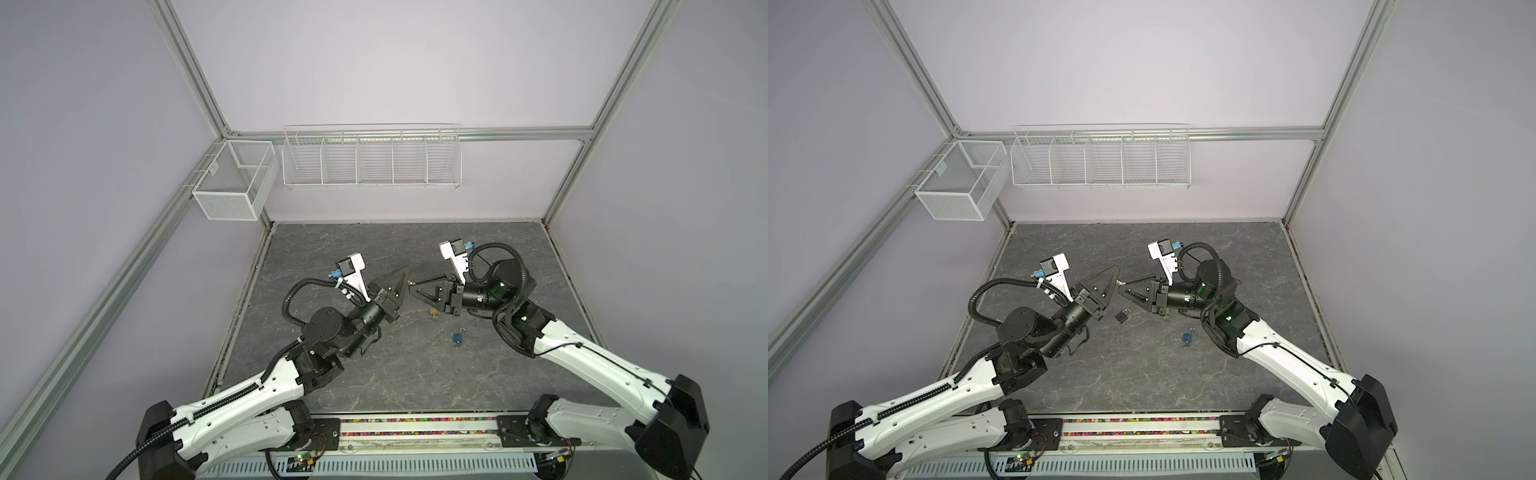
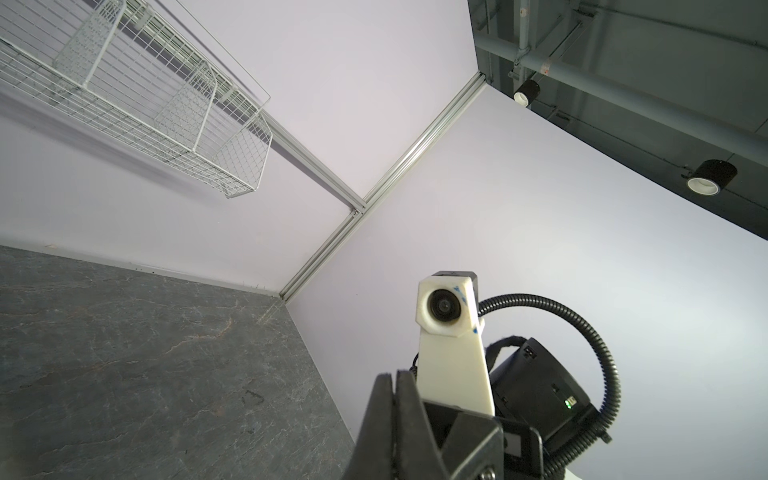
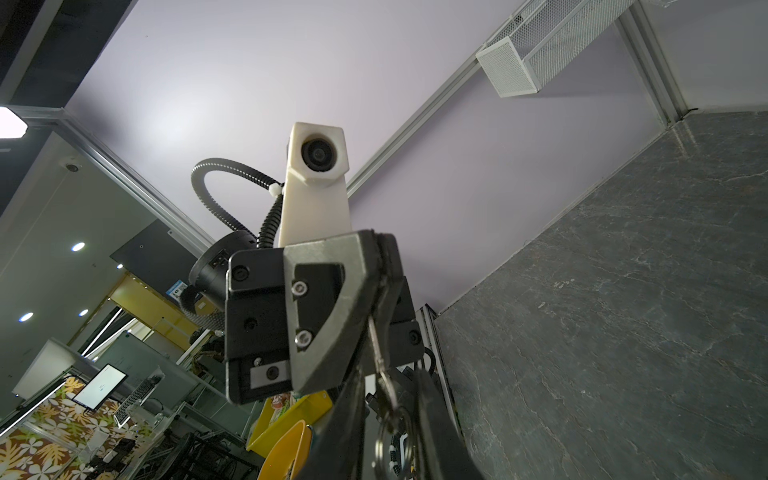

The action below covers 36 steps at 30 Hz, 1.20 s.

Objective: Unlock with the key

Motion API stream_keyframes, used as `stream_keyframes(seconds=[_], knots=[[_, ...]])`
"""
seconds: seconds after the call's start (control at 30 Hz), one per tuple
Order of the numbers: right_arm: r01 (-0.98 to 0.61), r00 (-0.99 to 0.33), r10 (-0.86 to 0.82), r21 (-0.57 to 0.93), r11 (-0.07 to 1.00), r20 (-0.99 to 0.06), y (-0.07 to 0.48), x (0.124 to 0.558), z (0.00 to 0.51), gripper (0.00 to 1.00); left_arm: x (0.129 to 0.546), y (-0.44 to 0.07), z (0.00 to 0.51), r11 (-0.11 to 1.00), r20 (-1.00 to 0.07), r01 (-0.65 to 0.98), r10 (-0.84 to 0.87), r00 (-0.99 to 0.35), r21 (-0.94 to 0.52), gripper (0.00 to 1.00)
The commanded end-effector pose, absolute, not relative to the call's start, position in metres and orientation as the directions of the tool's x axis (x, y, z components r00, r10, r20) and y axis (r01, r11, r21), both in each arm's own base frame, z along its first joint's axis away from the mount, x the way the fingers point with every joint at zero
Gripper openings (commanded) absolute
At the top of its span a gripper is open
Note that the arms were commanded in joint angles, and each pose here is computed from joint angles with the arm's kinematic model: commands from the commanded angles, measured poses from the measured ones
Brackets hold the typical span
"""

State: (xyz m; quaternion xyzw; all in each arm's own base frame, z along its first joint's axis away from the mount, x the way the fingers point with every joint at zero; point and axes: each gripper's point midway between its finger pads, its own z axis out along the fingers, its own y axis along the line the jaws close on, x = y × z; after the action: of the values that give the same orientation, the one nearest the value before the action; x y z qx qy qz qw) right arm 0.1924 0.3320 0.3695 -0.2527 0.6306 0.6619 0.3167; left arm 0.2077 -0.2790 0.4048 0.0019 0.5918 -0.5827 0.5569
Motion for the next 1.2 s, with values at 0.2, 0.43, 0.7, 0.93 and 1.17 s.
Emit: stream_keyframes(seconds=[0.2, 0.43, 0.7, 0.93, 1.17], knots=[[-0.764, -0.642, 0.125, 0.644, -0.03, -0.756, 0.327, 0.19, 0.387, 0.18, 0.211, -0.272, 0.402, 0.334, -0.654, 0.635, -0.66, -0.37, -0.696, 0.0], [-0.763, -0.644, 0.123, 0.646, -0.027, -0.755, 0.328, 0.191, 0.386, 0.15, 0.211, -0.272, 0.402, 0.33, -0.652, 0.635, -0.66, -0.374, -0.698, 0.0], [-0.768, -0.638, 0.128, 0.64, -0.026, -0.759, 0.328, 0.192, 0.391, 0.16, 0.209, -0.274, 0.398, 0.332, -0.662, 0.64, -0.645, -0.383, -0.693, 0.0], [-0.764, -0.643, 0.122, 0.645, -0.024, -0.756, 0.331, 0.195, 0.388, 0.1, 0.209, -0.271, 0.398, 0.337, -0.663, 0.637, -0.646, -0.378, -0.693, 0.0], [-0.739, -0.673, 0.088, 0.673, -0.039, -0.734, 0.336, 0.194, 0.382, 0.16, 0.21, -0.271, 0.4, 0.339, -0.664, 0.64, -0.649, -0.371, -0.69, 0.0]])
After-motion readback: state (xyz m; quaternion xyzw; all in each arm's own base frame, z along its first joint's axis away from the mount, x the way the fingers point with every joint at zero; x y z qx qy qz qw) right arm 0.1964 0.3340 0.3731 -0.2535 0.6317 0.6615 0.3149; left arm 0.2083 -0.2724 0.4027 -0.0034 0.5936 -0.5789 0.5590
